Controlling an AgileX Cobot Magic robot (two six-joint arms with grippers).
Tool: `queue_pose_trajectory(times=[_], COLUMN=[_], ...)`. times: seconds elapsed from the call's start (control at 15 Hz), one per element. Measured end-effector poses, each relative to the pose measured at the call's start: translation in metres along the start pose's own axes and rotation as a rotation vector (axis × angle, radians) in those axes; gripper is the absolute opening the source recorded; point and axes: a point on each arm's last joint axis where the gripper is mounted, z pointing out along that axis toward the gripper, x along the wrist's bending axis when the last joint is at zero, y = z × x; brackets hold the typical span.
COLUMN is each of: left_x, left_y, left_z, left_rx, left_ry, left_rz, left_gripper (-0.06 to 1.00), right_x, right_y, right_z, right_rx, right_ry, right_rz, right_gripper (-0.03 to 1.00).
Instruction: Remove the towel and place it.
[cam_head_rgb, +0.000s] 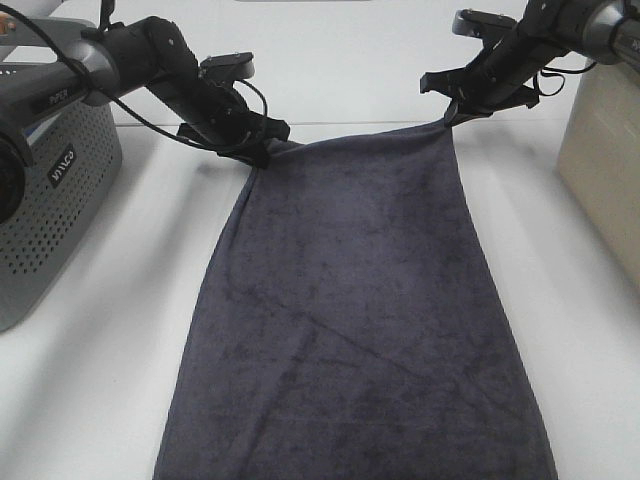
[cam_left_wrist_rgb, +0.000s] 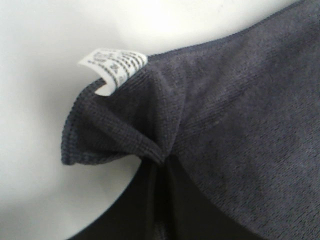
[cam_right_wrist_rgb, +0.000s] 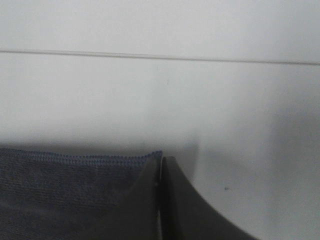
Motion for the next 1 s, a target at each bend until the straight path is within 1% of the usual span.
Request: queue_pose_trajectory(times=[0.27, 0.33, 0.47, 0.73, 1.0], left_x=[0.004, 0.005, 0.006, 0.008, 0.009], left_y=[0.013, 0.018, 0.024, 0.032, 0.035], left_z=[-0.001, -0.002, -0.004, -0.006, -0.007], left_rx=[-0.143, -0.200, -0.269, -0.359, -0.395], left_ry=[0.044, 0.059, 0.078, 0.109, 0.122], left_rz=[0.019, 0.036, 0.057, 0.099, 0.109], left_gripper=[0.02, 0.02, 0.02, 0.01, 0.01], right_x=[0.001, 0.001, 0.002, 0.002, -0.001], right_y=[0.010, 0.014, 0.019, 0.025, 0.020], right_z=[-0.001, -0.001, -0.002, 0.000, 0.015], right_rx=[-0.111, -0.150, -0.213, -0.300, -0.316], right_ry=[0.006, 0.011, 0.022, 0.025, 0.025], right_rz=[-0.013, -0.026, -0.037, -0.066, -0.064], right_gripper=[0.01, 0.01, 0.01, 0.01, 0.01])
